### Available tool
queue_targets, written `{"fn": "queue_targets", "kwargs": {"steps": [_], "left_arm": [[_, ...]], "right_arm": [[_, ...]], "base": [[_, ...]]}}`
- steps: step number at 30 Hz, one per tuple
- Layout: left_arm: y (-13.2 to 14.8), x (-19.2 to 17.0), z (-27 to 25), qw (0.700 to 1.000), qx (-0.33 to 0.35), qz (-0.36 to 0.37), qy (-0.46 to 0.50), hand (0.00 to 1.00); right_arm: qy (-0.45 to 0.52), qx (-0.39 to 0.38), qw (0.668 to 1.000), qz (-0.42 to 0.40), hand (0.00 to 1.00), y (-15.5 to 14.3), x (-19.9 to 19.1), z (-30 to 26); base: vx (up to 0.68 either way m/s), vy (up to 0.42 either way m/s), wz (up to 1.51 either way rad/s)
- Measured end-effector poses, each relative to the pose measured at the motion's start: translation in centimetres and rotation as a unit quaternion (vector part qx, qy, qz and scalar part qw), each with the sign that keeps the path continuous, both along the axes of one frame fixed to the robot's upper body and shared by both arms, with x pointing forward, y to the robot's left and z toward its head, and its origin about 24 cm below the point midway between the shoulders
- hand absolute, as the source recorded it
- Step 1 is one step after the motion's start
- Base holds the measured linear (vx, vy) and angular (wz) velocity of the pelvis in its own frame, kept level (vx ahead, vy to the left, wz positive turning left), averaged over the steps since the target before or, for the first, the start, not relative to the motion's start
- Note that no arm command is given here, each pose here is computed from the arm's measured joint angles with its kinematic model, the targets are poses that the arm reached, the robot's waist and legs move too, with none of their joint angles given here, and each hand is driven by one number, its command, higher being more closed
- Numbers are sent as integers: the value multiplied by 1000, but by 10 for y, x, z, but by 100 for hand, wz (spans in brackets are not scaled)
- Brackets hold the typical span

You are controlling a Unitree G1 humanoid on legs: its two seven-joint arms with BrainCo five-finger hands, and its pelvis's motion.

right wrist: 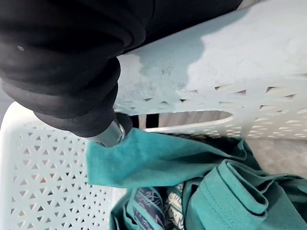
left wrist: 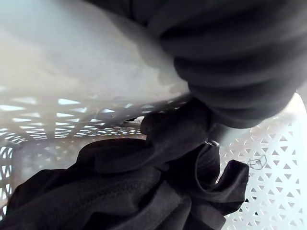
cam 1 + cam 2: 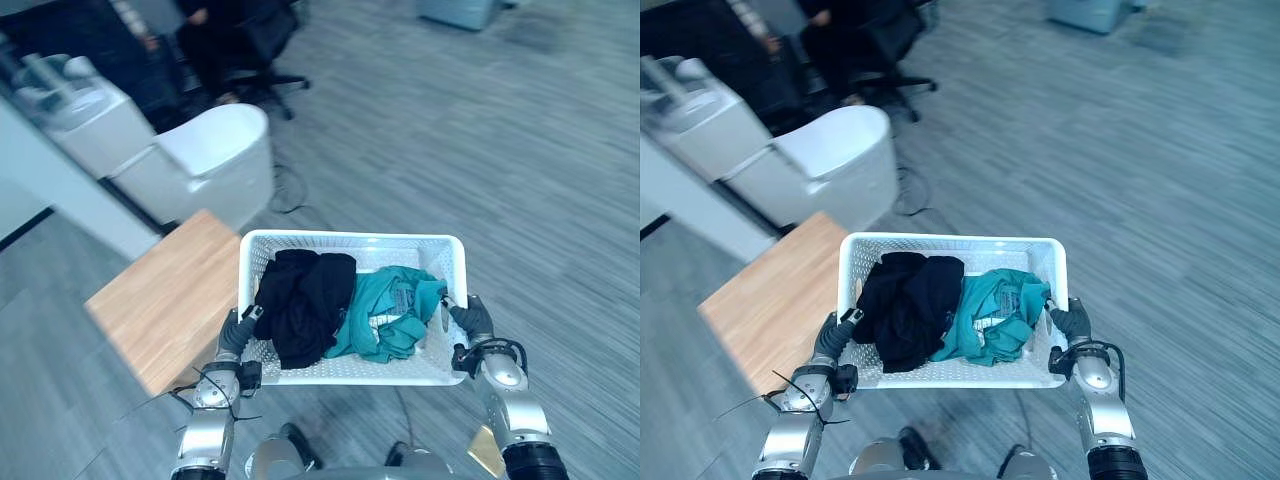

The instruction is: Pick up the laundry basket with both hands and put the clothes into the washing machine.

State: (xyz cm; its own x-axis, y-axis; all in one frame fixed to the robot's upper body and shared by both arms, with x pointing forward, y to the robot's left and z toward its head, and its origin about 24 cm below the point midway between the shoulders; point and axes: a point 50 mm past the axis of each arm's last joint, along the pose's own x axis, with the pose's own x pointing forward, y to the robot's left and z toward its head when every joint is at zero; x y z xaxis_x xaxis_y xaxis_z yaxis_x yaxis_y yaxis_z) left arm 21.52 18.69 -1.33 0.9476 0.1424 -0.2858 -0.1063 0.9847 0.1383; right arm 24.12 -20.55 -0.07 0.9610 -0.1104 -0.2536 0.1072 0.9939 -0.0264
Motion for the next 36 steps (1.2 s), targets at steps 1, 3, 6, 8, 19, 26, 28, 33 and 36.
{"fn": "queue_targets", "kwargs": {"steps": [1, 3, 6, 8, 19, 26, 28, 33, 36], "left_arm": [[1, 0, 0, 1000, 0, 2, -1, 100], [3, -5, 7, 1000, 2, 18, -15, 100], [3, -6, 15, 999, 2, 29, -35, 100], [6, -7, 17, 999, 6, 35, -37, 100], [-4, 9, 30, 997, 44, -8, -62, 100], [-8, -2, 23, 999, 21, 3, -49, 100], [2, 1, 40, 995, 48, -3, -86, 100], [-7, 2, 34, 997, 22, 4, -76, 100], [3, -6, 30, 997, 34, 21, -65, 100]], "right_arm": [[-1, 1, 1000, 0, 100, 1, 1, 0], [-15, -3, 1000, 7, 100, 4, 9, 7], [-26, -4, 1000, 14, 100, 6, 17, 12], [-30, -2, 999, 19, 100, 10, 17, 12], [-26, 33, 998, -48, 100, -1, -16, 0], [-45, 25, 996, -68, 100, 0, -47, 12], [-65, 40, 994, -76, 100, 6, -44, 19], [-59, 18, 996, -70, 100, -3, -31, 18], [-46, 34, 997, -59, 100, 7, -30, 10]], "base": [[25, -109, -131], [22, -19, -168], [1, 111, -165], [21, 223, -124], [-53, 148, -5], [-29, -128, -26], [93, -246, -14], [150, -42, -27], [442, 96, -64]]}}
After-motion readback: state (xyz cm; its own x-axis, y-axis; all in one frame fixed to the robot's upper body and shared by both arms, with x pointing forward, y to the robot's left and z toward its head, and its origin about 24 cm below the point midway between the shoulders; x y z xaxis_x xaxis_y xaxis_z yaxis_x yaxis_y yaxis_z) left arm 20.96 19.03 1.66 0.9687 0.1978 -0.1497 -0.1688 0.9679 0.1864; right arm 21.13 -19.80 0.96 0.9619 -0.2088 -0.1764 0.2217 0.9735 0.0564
